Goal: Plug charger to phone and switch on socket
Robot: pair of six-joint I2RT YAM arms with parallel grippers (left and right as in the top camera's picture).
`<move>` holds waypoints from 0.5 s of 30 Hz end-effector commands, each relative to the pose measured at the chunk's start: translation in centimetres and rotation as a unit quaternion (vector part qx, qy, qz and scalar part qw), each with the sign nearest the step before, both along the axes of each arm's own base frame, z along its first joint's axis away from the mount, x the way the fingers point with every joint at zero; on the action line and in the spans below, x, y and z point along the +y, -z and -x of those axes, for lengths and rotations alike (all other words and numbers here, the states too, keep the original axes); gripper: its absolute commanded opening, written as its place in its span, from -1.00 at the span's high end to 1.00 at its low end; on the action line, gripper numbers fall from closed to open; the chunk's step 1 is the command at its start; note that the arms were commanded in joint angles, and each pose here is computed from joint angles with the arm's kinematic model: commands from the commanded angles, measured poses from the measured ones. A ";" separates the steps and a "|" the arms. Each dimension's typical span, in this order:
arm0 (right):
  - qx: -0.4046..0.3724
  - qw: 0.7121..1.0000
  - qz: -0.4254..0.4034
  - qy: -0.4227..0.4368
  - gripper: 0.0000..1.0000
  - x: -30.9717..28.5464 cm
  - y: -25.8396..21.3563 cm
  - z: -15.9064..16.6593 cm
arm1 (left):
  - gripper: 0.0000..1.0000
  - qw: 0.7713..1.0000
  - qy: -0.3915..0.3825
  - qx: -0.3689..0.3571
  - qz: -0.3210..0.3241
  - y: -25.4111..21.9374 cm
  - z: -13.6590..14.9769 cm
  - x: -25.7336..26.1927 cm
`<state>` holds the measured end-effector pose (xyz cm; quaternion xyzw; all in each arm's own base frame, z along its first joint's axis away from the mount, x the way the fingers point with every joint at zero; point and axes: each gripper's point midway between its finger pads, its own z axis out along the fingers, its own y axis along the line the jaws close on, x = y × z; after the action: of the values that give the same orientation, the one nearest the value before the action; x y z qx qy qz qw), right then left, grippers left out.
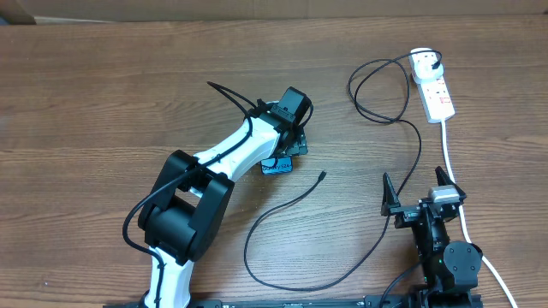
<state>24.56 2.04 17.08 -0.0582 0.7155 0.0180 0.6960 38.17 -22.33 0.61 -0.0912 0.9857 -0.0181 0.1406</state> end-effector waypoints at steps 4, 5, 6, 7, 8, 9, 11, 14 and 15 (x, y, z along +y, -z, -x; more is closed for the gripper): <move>-0.005 1.000 0.001 0.004 -1.00 -0.1 0.0 0.0 | -1.00 1.000 -0.002 0.001 -0.011 0.7 -0.2 0.5; -0.005 1.000 0.001 0.004 -1.00 -0.1 0.0 0.0 | -0.99 1.000 -0.002 0.000 -0.012 0.7 -0.2 0.6; -0.005 1.000 0.001 0.004 -1.00 -0.1 0.0 0.0 | -1.00 1.000 -0.003 -0.002 -0.014 0.7 -0.3 0.6; -0.005 1.000 0.001 0.004 -1.00 -0.1 0.0 0.0 | -1.00 1.000 -0.005 -0.006 -0.018 0.6 -0.4 0.8; -0.005 1.000 0.001 0.004 -1.00 -0.1 0.0 0.0 | -1.00 1.000 -0.006 -0.011 -0.023 0.5 -0.6 0.9; -0.005 1.000 0.001 0.004 -1.00 -0.1 0.0 0.0 | -1.00 0.999 -0.008 -0.017 -0.026 0.5 -0.8 1.0; -0.005 1.000 0.001 0.004 -1.00 -0.1 0.0 0.0 | -0.99 1.000 -0.008 -0.019 -0.024 0.4 -0.9 0.9; -0.005 1.000 0.001 0.004 -1.00 -0.1 0.0 0.0 | -1.00 1.000 -0.007 -0.012 -0.027 0.5 -0.6 1.1; -0.005 1.000 0.001 0.004 -1.00 -0.1 0.0 0.0 | -1.00 1.000 -0.007 -0.008 -0.028 0.6 -0.4 1.1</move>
<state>24.56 2.03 17.08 -0.0577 0.7155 0.0179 0.6960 38.79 -22.12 0.80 -0.0936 0.9831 -0.0116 0.1569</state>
